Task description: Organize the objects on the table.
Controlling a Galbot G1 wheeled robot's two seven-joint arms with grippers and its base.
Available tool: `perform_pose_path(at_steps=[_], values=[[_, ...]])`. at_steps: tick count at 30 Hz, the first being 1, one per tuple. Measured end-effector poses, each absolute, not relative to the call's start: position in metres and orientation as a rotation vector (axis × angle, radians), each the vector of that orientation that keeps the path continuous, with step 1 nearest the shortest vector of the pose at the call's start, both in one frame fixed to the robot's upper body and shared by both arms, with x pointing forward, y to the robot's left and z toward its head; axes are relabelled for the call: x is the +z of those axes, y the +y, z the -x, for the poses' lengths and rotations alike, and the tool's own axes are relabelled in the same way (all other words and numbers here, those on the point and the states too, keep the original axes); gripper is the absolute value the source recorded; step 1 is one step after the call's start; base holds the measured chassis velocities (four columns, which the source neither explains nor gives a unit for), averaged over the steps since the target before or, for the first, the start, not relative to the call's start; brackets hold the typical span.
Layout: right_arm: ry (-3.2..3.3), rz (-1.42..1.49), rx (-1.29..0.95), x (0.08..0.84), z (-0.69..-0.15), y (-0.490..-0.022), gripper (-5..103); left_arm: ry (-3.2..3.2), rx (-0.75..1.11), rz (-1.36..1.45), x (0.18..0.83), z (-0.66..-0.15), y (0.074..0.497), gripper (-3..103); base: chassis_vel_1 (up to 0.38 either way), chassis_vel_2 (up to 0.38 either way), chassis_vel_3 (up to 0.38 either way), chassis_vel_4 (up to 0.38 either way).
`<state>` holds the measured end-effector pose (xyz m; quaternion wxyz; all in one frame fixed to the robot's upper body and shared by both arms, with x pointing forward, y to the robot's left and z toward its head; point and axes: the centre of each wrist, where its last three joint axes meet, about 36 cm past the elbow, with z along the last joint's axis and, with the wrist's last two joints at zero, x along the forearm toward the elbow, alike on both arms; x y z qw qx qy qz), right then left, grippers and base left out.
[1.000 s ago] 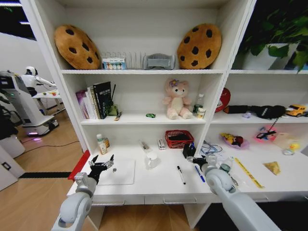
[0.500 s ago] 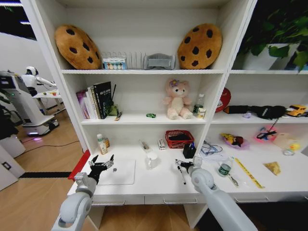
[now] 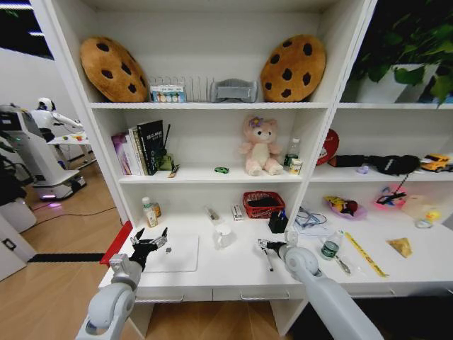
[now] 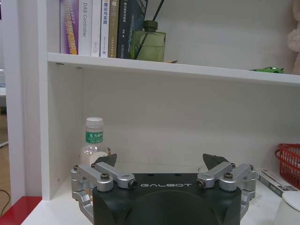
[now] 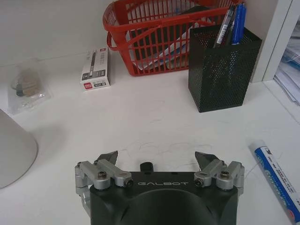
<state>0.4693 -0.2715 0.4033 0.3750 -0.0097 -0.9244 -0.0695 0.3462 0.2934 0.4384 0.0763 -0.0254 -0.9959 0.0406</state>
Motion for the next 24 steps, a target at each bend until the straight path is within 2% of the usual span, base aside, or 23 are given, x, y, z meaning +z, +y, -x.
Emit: perform_pose_path(at_steps=[2, 9, 11, 12, 14, 15, 16, 22, 24], values=[[-2.361, 0.029, -0.182, 0.401, -0.471, -0.272, 88, -2.985, 0.122, 0.076, 0.438, -0.346, 0.293, 100, 0.0, 0.0, 0.0, 0.0], [-2.359, 0.038, -0.177, 0.399, -0.472, -0.275, 83, -2.985, 0.122, 0.076, 0.438, -0.346, 0.293, 100, 0.0, 0.0, 0.0, 0.0], [-2.36, 0.044, -0.177, 0.398, -0.472, -0.277, 74, -2.985, 0.122, 0.076, 0.438, -0.346, 0.293, 100, 0.0, 0.0, 0.0, 0.0], [-2.36, 0.044, -0.177, 0.398, -0.472, -0.277, 74, -2.985, 0.122, 0.076, 0.438, -0.346, 0.293, 100, 0.0, 0.0, 0.0, 0.0], [-2.359, 0.044, -0.179, 0.397, -0.472, -0.277, 61, -2.985, 0.122, 0.076, 0.438, -0.346, 0.293, 100, 0.0, 0.0, 0.0, 0.0], [-2.359, 0.044, -0.179, 0.397, -0.472, -0.277, 61, -2.985, 0.122, 0.076, 0.438, -0.346, 0.293, 100, 0.0, 0.0, 0.0, 0.0], [-2.358, 0.041, -0.182, 0.396, -0.473, -0.276, 56, -2.985, 0.122, 0.076, 0.438, -0.346, 0.293, 100, 0.0, 0.0, 0.0, 0.0], [-2.355, 0.024, -0.187, 0.392, -0.472, -0.269, 52, -2.985, 0.122, 0.076, 0.438, -0.346, 0.293, 100, 0.0, 0.0, 0.0, 0.0], [-2.353, 0.019, -0.187, 0.391, -0.472, -0.266, 54, -2.985, 0.122, 0.076, 0.438, -0.346, 0.293, 100, 0.0, 0.0, 0.0, 0.0]])
